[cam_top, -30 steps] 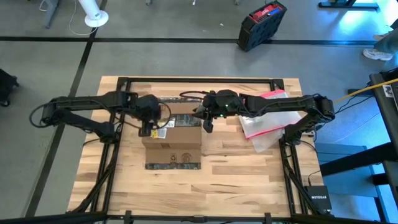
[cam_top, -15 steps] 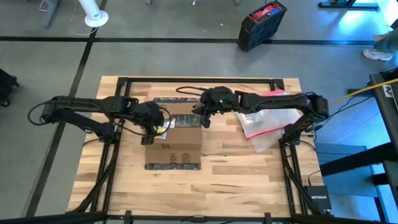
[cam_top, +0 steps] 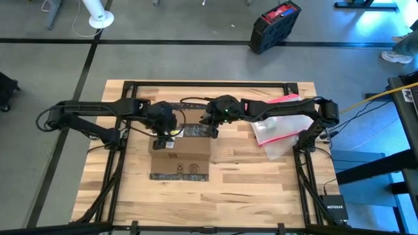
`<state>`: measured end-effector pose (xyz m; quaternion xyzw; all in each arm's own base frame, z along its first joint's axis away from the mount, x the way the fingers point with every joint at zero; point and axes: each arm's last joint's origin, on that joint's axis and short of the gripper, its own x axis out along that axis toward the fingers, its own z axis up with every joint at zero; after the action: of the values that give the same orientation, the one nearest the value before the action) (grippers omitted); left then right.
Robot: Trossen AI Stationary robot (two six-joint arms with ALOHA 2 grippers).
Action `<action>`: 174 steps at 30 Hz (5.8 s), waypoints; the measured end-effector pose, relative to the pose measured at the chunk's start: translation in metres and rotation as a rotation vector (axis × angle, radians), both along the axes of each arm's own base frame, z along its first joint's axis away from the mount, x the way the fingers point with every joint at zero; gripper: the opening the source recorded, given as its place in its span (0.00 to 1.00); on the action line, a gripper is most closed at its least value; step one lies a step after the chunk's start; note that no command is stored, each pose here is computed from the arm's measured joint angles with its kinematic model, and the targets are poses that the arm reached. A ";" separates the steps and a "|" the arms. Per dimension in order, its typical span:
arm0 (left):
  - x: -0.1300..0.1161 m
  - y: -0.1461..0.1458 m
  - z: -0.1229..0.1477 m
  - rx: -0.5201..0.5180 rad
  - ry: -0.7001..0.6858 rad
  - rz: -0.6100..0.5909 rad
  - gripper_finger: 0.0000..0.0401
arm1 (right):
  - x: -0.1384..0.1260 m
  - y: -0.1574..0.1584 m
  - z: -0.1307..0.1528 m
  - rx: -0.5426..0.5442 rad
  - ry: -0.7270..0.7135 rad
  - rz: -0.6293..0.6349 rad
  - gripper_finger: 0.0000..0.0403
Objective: Unpack boxes
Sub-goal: Break down the cardboard box with the gray cutter until it is fully flat
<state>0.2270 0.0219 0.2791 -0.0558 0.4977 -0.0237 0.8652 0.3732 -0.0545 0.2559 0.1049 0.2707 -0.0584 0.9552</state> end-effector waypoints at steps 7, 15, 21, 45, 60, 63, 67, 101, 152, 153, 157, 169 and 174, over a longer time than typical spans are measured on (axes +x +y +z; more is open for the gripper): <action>0.008 0.007 -0.010 0.018 0.033 -0.046 0.48 | 0.001 0.002 0.001 0.051 -0.022 0.037 0.18; 0.019 0.018 -0.027 -0.001 0.098 -0.043 0.48 | 0.002 0.004 0.003 0.093 -0.042 0.105 0.18; 0.021 0.017 -0.034 -0.364 0.102 -0.137 0.48 | 0.002 0.004 0.002 0.098 -0.040 0.106 0.18; 0.016 0.032 -0.039 -0.484 0.150 -0.037 0.48 | 0.000 -0.011 0.007 0.096 -0.057 0.079 0.18; 0.013 0.034 -0.037 -0.598 0.128 -0.085 0.48 | 0.004 -0.004 0.060 0.118 -0.015 0.159 0.18; 0.013 0.035 -0.037 -0.584 0.129 -0.081 0.48 | -0.003 0.002 0.051 0.142 0.126 0.118 0.18; 0.013 0.035 -0.037 -0.548 0.123 -0.097 0.48 | -0.007 0.005 0.043 0.175 0.196 0.062 0.18; 0.005 0.062 -0.038 -0.466 0.093 -0.029 0.48 | 0.066 0.021 0.017 0.101 -0.294 0.407 0.18; -0.009 0.099 -0.039 -0.422 0.056 0.140 0.48 | 0.056 -0.014 -0.044 0.048 -0.474 0.260 0.17; -0.009 0.099 -0.039 -0.422 0.055 0.140 0.48 | 0.056 -0.014 -0.046 0.041 -0.454 0.256 0.17; -0.009 0.099 -0.039 -0.420 0.055 0.136 0.48 | 0.056 -0.015 -0.048 0.016 -0.437 0.253 0.17; -0.003 0.097 -0.047 -0.424 0.094 0.118 0.48 | 0.058 -0.016 -0.038 -0.007 -0.507 0.236 0.17; 0.002 0.092 -0.052 -0.422 0.114 0.084 0.48 | 0.057 -0.018 -0.047 -0.006 -0.422 0.234 0.17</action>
<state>0.2294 0.1142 0.2274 -0.2574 0.5272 -0.0879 0.8051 0.4302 -0.0729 0.2090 0.0797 0.0753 0.0752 0.9911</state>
